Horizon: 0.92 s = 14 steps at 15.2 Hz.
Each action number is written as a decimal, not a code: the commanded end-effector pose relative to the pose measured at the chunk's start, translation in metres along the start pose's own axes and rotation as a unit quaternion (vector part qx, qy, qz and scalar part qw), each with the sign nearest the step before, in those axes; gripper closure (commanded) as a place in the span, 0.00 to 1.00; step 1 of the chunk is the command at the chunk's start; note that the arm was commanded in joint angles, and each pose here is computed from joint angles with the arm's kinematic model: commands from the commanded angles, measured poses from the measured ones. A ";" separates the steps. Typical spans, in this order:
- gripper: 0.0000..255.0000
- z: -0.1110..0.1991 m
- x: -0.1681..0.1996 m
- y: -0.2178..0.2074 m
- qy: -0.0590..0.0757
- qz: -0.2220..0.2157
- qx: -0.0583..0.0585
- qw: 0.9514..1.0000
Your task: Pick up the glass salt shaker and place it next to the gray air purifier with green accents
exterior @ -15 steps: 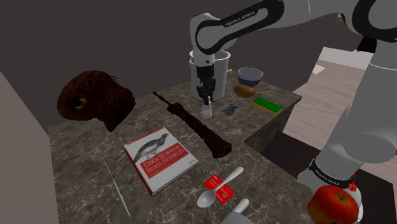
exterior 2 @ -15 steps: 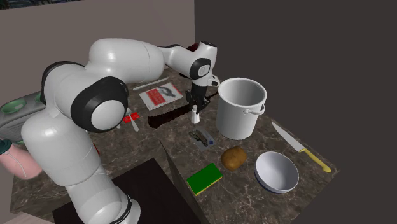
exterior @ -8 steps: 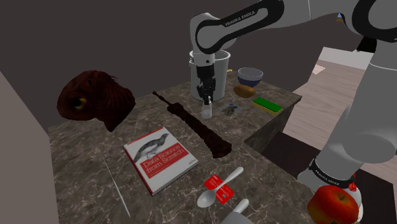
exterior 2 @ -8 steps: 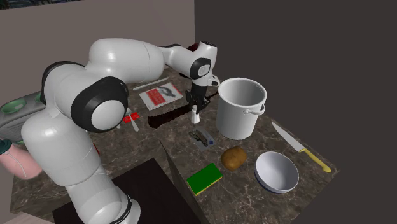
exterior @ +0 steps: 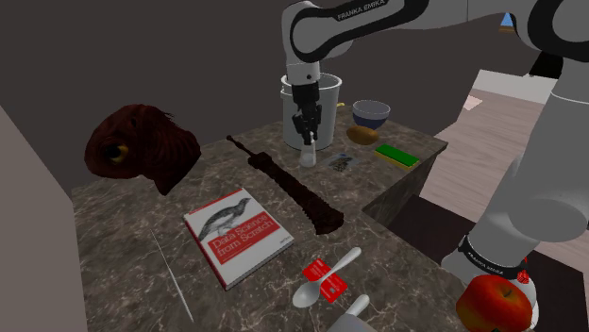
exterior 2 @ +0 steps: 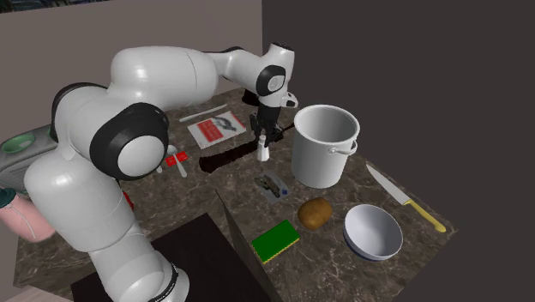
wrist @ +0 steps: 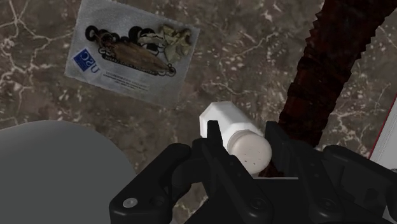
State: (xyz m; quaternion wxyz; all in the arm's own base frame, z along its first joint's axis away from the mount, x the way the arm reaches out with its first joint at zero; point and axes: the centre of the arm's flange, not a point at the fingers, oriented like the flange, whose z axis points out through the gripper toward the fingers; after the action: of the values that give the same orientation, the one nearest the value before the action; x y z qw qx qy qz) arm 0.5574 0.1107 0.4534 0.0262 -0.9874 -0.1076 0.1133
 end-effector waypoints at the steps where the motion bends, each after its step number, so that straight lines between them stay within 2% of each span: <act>1: 1.00 -0.011 -0.003 -0.002 0.000 0.000 0.000 1.000; 14: 1.00 -0.078 -0.018 -0.007 0.000 0.000 0.000 1.000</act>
State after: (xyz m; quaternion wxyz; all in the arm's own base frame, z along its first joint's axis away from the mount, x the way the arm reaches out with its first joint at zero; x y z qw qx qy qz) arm 0.5559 0.1110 0.5286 0.0263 -0.9874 -0.1076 0.1133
